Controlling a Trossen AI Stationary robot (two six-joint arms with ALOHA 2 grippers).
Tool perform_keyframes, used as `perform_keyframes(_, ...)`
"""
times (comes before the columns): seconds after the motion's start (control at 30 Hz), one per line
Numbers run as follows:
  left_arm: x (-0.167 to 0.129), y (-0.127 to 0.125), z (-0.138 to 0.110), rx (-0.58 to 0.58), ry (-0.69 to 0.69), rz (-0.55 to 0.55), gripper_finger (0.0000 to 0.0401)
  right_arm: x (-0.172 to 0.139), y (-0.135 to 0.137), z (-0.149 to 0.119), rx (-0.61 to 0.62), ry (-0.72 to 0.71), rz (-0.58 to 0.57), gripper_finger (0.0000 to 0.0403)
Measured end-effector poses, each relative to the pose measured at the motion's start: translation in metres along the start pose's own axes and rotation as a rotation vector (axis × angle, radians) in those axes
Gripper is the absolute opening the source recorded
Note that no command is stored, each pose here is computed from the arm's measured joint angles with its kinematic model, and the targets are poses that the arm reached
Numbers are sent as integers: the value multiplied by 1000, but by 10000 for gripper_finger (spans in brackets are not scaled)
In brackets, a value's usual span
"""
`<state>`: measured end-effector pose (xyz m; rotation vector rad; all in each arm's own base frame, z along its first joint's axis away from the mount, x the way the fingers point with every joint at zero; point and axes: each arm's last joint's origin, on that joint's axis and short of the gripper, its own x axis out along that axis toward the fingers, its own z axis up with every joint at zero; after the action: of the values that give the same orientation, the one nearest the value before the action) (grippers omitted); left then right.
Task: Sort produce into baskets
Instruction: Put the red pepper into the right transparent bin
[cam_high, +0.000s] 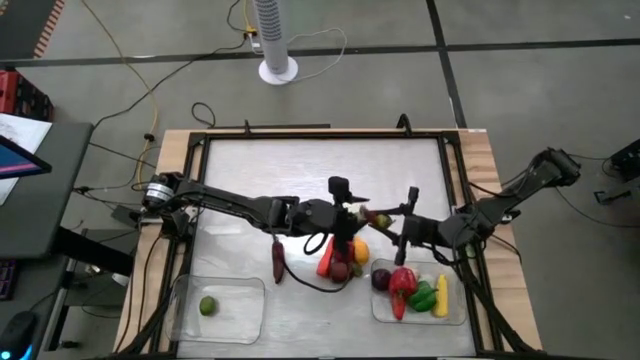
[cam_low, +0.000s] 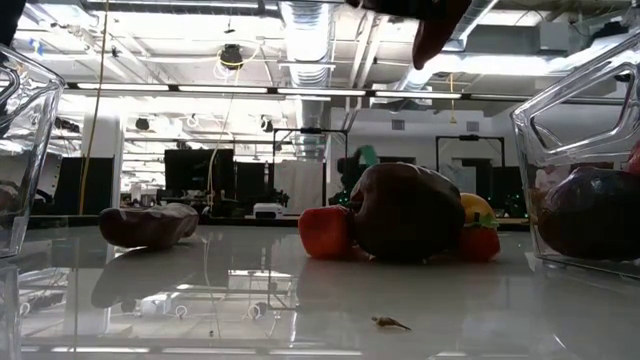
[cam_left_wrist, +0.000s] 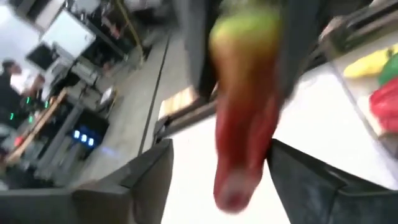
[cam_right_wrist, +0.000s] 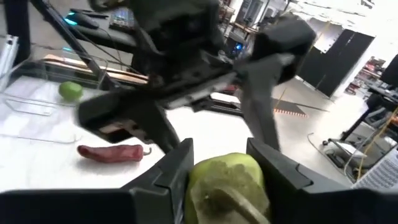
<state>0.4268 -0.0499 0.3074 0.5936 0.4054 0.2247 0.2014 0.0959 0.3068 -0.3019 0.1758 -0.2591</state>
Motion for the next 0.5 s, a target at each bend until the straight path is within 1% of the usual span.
perform_keyframes(0.07, -1, -1, -4, -11, 50, -9, 262, -8, 1, 4, 8, 4, 33, 171)
perform_keyframes(0.1, -3, -2, -6, -16, 76, -30, 265, -12, 1, 7, 26, 5, 53, 166)
perform_keyframes(0.17, -6, -3, -8, -53, 86, -90, 268, -23, 0, 12, 64, 13, 93, 154)
perform_keyframes(0.3, -18, -2, -10, -110, 117, -234, 261, -44, 1, 11, 139, 55, 194, 141)
perform_keyframes(0.4, -25, -2, -11, -170, 145, -331, 256, -57, 3, 8, 235, 105, 301, 147)
perform_keyframes(0.5, -27, -6, -13, -236, 170, -391, 254, -66, 8, -2, 317, 217, 400, 161)
